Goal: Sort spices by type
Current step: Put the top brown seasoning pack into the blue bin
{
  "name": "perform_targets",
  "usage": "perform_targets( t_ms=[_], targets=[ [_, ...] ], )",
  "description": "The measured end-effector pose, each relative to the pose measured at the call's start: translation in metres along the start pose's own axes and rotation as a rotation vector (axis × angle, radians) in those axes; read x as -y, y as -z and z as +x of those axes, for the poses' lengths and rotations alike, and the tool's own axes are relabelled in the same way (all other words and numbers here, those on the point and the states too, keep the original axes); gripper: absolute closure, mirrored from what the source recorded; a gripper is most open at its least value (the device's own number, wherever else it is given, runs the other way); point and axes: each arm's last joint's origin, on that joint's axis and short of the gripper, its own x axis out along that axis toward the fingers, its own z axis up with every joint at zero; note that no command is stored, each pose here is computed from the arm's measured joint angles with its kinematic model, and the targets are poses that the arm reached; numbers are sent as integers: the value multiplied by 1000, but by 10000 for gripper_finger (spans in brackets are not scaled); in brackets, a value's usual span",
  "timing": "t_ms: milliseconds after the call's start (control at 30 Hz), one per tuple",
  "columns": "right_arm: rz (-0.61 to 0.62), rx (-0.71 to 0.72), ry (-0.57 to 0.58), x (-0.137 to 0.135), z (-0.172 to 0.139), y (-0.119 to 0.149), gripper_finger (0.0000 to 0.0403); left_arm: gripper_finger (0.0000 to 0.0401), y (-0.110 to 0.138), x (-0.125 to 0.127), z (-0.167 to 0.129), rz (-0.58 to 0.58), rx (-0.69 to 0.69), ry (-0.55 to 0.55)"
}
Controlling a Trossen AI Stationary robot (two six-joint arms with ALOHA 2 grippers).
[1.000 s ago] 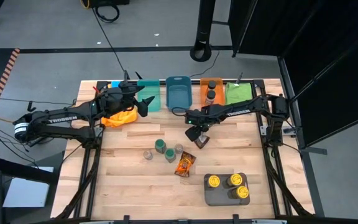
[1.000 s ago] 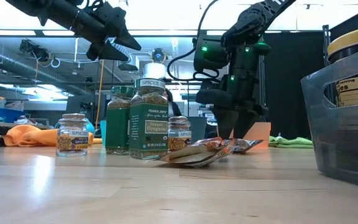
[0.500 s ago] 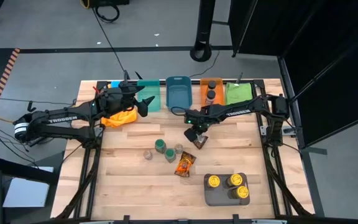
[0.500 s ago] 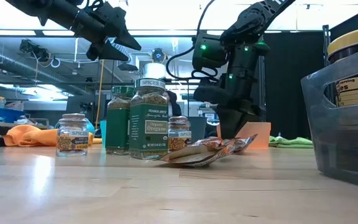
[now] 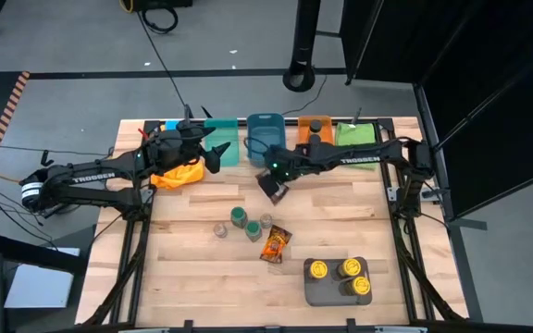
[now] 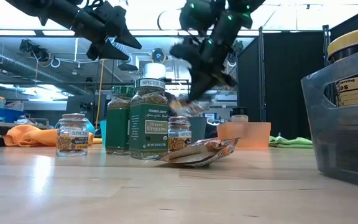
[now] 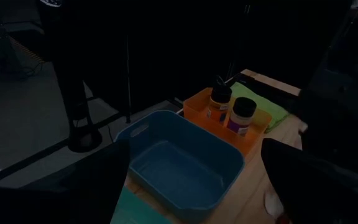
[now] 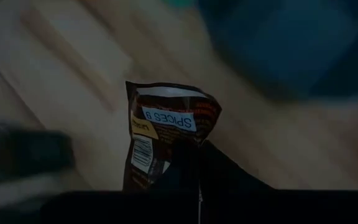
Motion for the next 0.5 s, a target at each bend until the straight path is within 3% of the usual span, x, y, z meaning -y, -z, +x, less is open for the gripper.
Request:
perform_targets(
  t_ms=[200, 500],
  targets=[
    [-14, 147, 35, 7, -22, -39, 399, 32, 0, 0, 0, -1, 2, 0],
    [131, 262, 100, 64, -23, -84, 400, 32, 0, 0, 0, 0, 0, -1]
  ],
)
